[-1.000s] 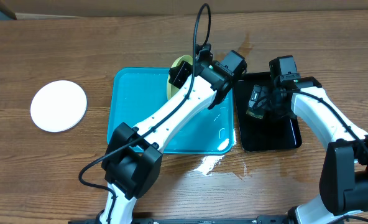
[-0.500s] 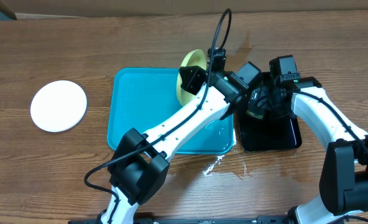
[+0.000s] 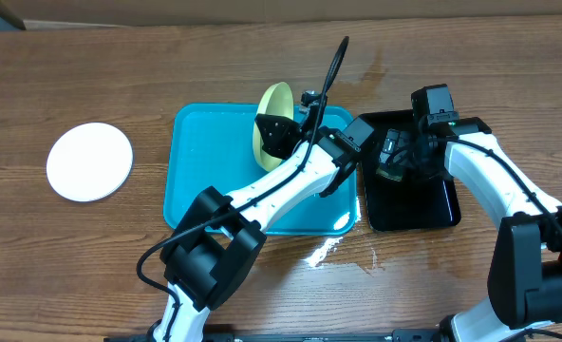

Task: Clean dirty plates on tray and stack at the side

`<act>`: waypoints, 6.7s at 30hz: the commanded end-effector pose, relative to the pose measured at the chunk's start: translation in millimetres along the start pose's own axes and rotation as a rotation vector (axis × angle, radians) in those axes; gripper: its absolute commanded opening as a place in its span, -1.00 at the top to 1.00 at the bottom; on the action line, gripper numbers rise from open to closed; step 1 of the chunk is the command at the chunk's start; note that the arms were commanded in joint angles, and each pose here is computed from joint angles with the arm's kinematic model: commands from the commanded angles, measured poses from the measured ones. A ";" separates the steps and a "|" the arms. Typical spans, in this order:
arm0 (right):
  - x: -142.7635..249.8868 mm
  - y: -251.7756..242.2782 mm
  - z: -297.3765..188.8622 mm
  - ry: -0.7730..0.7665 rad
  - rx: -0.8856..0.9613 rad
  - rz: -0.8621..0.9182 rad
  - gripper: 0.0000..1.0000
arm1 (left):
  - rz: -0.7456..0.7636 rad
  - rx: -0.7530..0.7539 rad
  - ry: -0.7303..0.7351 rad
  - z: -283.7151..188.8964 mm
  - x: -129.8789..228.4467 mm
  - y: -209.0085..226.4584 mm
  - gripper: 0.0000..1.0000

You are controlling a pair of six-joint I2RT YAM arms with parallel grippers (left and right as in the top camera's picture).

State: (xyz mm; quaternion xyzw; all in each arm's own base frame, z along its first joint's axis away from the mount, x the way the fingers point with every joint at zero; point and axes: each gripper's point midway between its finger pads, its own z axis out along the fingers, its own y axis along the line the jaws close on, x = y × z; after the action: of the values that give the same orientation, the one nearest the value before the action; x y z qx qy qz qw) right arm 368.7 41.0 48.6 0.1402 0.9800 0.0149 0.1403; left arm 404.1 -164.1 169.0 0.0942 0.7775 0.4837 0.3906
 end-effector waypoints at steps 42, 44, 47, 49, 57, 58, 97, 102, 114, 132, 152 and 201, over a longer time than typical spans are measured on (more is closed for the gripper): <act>-1.0 0.7 -0.4 -0.008 0.002 0.002 -1.00 | -0.379 0.391 0.102 -13.4 -24.2 71.4 0.91; -1.0 0.6 -0.4 -0.008 0.002 0.002 -1.00 | -0.411 0.554 0.138 -11.1 -25.0 82.1 0.91; -0.9 0.7 -0.4 -0.008 0.002 0.002 -1.00 | -0.447 0.793 0.195 -6.0 -17.3 95.2 0.91; -0.9 0.7 -0.4 -0.008 0.002 0.002 -1.00 | -0.508 0.880 0.283 7.6 0.4 107.1 0.91; -0.9 0.7 -0.4 -0.008 0.002 0.002 -1.00 | -0.678 0.865 0.629 89.4 95.6 148.2 0.92; -1.0 0.7 -0.4 -0.008 0.002 0.002 -1.00 | -0.702 0.841 0.652 98.4 105.4 153.7 0.92; -0.9 0.7 -0.4 -0.008 0.002 0.002 -1.00 | -1.250 0.292 0.839 225.2 298.4 164.6 -0.60; -0.9 0.7 -0.4 -0.008 0.002 0.002 -1.00 | -1.273 0.600 0.719 221.8 252.3 144.7 0.17; -1.0 0.7 -0.4 -0.008 0.002 0.002 -1.00 | -0.995 0.881 0.694 169.2 198.8 83.9 0.67; -1.0 0.7 -0.4 -0.008 0.002 0.002 -1.00 | -0.689 1.083 0.419 94.5 93.3 11.9 -0.99; -10.2 3.8 -21.9 -0.068 -0.025 0.005 -1.00 | -0.683 1.088 0.416 92.3 92.1 10.5 -1.00; 52.9 -78.6 -229.1 -1.527 -0.455 0.132 -1.00 | -0.683 1.088 0.416 92.4 92.2 10.5 -1.00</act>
State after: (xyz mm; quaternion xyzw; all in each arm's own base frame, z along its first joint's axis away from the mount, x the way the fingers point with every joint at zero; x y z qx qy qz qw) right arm 228.4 -19.5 270.9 0.1407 0.5521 0.1233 0.8125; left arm 402.2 -48.4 107.5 -0.0762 0.9555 -0.1252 0.2561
